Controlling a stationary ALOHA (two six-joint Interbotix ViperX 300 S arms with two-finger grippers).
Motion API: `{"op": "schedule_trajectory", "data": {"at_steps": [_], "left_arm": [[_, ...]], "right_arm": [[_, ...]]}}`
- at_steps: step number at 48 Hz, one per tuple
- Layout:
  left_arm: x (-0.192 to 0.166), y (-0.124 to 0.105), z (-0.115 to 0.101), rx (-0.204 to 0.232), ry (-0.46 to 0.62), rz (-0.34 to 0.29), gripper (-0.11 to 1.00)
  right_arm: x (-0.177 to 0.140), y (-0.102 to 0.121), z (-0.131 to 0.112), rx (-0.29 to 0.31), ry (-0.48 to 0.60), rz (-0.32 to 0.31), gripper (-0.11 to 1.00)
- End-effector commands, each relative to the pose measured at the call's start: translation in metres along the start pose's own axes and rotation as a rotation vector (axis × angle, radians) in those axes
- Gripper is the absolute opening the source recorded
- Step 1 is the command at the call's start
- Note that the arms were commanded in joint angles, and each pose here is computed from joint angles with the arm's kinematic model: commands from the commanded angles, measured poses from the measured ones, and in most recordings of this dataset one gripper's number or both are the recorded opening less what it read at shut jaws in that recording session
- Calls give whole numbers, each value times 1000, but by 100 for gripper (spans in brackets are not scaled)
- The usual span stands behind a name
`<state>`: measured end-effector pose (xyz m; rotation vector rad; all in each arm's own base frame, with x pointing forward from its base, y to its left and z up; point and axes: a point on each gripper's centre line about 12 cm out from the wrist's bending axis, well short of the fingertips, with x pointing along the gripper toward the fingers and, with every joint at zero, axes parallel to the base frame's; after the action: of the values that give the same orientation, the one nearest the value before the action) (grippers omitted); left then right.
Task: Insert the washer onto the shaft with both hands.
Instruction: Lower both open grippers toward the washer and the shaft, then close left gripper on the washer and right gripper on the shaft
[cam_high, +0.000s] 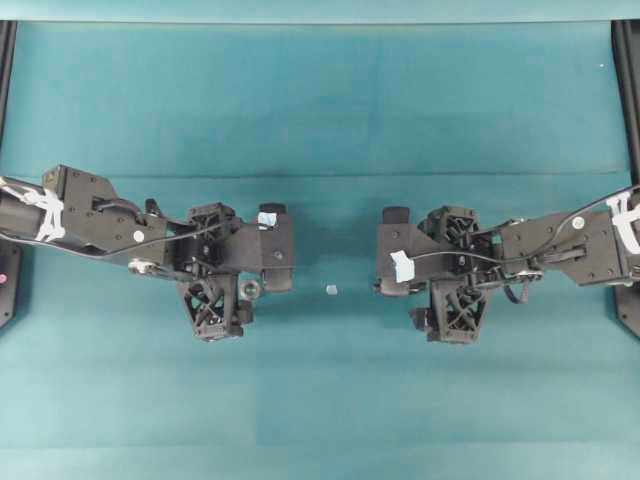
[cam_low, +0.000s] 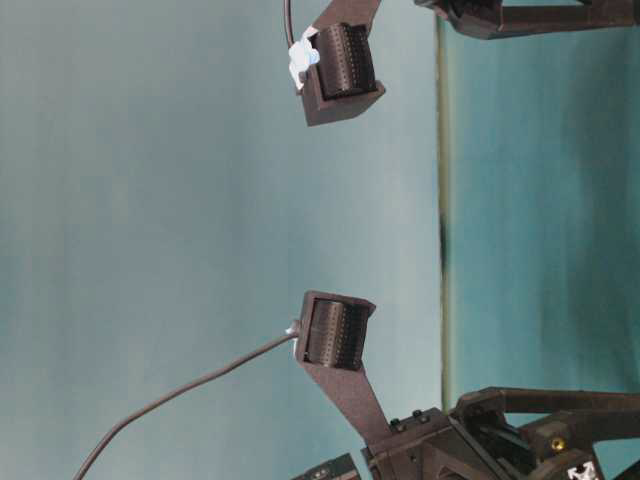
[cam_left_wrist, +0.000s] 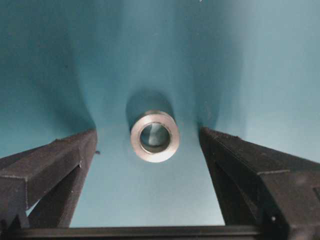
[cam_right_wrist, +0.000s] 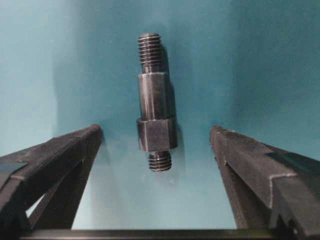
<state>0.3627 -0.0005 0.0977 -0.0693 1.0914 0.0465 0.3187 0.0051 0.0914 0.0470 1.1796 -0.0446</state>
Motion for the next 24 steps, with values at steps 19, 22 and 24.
{"op": "schedule_trajectory", "data": {"at_steps": [19,22,24], "left_arm": [[0,-2,4,7,-14,-3,95],[0,-2,4,7,-14,-3,95],[0,-2,4,7,-14,-3,95]], "right_arm": [[-2,-3,4,1,-22,-2,87],[-1,-3,4,1,-20,-2,87],[-1,-3,4,1,-20,-2,87]]}}
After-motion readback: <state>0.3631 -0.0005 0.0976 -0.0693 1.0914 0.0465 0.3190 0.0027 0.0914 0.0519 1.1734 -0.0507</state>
